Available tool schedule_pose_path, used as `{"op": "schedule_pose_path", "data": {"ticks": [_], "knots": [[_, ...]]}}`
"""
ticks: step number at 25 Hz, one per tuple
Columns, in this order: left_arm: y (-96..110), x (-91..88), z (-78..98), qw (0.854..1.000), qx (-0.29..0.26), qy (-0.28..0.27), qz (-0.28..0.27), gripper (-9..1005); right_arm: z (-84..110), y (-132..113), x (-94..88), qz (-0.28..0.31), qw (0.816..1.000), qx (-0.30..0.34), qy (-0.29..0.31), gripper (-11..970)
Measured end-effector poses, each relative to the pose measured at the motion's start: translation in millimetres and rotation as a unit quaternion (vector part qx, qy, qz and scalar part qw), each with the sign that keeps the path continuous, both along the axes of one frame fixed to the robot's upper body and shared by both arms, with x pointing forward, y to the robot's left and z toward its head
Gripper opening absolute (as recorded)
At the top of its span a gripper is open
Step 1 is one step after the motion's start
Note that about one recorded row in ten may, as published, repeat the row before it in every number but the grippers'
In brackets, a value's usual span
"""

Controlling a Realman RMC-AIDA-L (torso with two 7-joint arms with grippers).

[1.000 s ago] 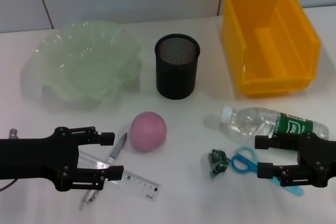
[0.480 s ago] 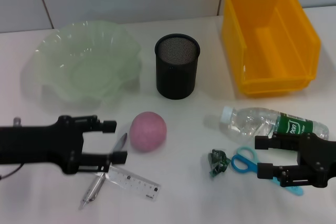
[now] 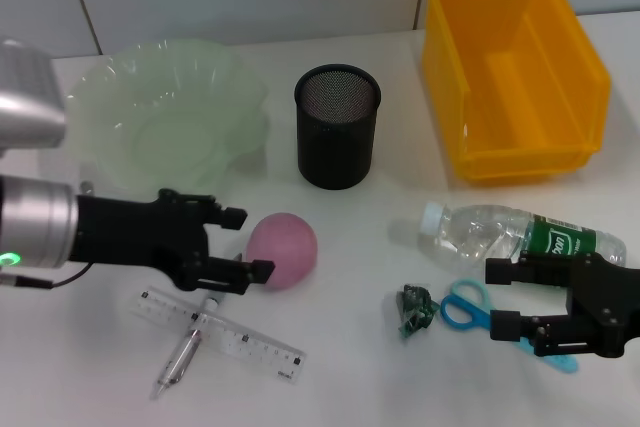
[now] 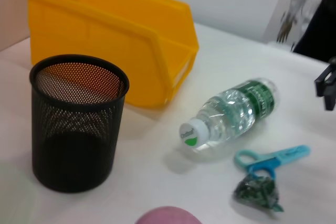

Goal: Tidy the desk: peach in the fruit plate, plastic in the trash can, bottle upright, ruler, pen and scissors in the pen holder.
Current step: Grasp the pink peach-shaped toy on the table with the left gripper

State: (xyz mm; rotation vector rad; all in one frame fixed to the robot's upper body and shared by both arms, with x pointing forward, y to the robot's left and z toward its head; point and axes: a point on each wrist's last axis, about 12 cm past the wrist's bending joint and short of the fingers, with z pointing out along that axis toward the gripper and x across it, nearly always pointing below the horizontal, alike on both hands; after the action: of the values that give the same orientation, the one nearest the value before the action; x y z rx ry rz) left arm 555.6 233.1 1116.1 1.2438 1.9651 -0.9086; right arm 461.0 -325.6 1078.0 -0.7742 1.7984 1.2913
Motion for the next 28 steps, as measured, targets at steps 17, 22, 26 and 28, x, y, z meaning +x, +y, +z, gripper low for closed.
{"op": "schedule_pose_path", "data": {"ticks": [17, 22, 26, 28], "knots": [[-59, 19.6, -0.1, 0.987, 0.125, -0.090, -0.052, 737, 3.0, -2, 4.0, -0.002, 1.000, -0.002, -0.006, 819], [-66, 20.3, -4.2, 0.983, 0.139, -0.104, -0.055, 721, 3.5, -2, 4.6, -0.002, 1.000, -0.002, -0.006, 819], [-69, 20.1, -8.0, 0.980, 0.152, -0.112, -0.059, 708, 3.8, -2, 5.0, -0.003, 1.000, -0.002, -0.005, 819], [-70, 19.8, -10.3, 0.978, 0.161, -0.115, -0.062, 702, 3.8, -2, 5.0, -0.003, 1.000, -0.002, -0.005, 819]]}}
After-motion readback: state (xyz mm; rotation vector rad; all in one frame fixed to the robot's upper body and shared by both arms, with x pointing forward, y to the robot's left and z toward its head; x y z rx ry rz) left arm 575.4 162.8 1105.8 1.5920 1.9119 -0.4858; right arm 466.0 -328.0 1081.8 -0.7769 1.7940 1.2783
